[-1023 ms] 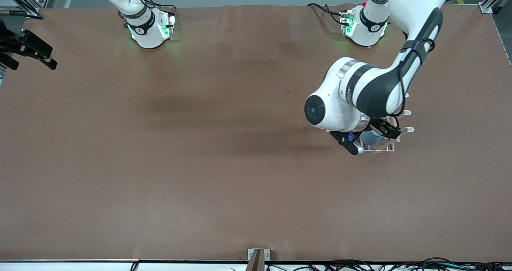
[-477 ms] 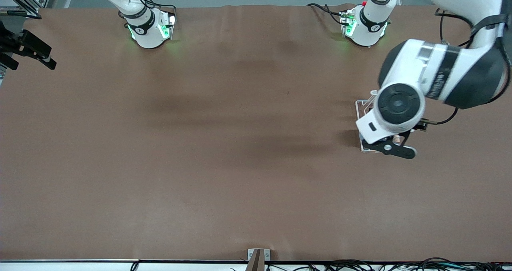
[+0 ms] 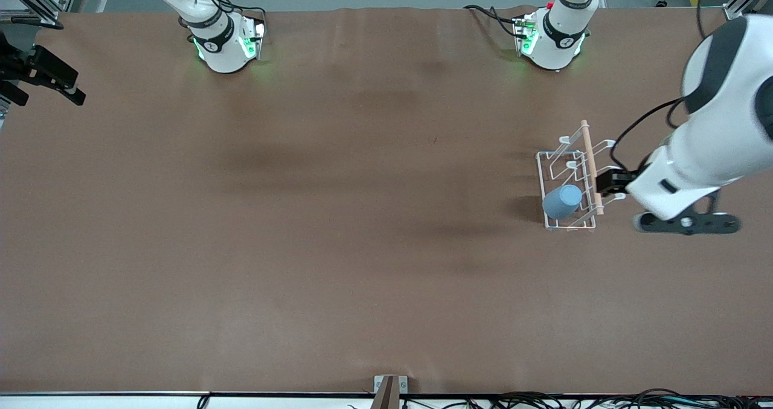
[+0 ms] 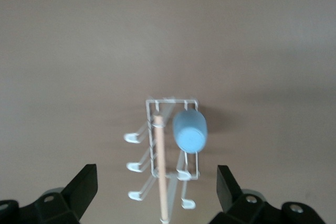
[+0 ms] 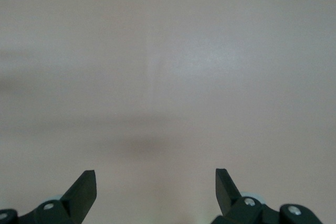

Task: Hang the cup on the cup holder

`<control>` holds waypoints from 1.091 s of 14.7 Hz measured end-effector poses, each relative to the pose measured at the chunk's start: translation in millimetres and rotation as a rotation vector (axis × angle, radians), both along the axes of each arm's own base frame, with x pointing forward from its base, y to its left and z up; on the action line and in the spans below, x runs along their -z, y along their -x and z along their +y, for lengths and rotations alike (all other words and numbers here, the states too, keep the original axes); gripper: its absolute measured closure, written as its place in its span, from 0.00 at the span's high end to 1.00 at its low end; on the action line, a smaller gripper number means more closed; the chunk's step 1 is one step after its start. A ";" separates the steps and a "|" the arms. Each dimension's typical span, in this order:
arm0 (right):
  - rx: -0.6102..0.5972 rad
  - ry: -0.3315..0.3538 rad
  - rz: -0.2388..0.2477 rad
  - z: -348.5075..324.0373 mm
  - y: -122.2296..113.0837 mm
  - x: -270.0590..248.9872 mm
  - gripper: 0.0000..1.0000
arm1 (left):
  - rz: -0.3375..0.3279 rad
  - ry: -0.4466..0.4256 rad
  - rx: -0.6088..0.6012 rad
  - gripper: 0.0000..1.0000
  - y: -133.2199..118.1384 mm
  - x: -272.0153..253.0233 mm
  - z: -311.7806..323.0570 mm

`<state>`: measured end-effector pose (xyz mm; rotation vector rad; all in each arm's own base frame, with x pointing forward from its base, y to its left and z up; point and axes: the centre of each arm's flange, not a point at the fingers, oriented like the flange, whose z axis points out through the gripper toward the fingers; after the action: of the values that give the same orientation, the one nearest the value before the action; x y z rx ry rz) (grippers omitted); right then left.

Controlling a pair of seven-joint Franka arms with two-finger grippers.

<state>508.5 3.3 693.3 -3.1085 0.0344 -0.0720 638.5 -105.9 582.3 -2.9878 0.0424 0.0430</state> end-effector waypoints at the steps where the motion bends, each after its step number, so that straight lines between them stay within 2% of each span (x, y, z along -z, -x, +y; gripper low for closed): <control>1: 0.000 0.000 0.000 0.0 0.0 0.0 1.00 | -0.035 0.008 -0.024 1.00 7.5 -19.4 5.6; 4: 0.000 0.000 0.000 0.1 0.0 0.1 1.00 | -0.064 0.062 -0.080 1.00 43.1 -61.8 34.7; 9: 0.000 0.000 0.000 0.1 0.0 0.2 1.00 | -0.036 0.124 -0.109 1.00 97.0 -75.5 86.8; 12: 0.000 0.000 0.000 0.1 0.0 0.0 1.00 | -0.029 0.127 -0.093 1.00 125.3 -76.0 73.1; 16: -0.001 0.000 -0.005 0.4 0.2 -2.0 1.00 | -0.031 0.126 -0.050 1.00 141.2 -77.8 49.0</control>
<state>508.3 3.8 695.3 -3.1078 0.0330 -0.0790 497.3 -57.0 660.2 -3.1140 -0.0347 0.0000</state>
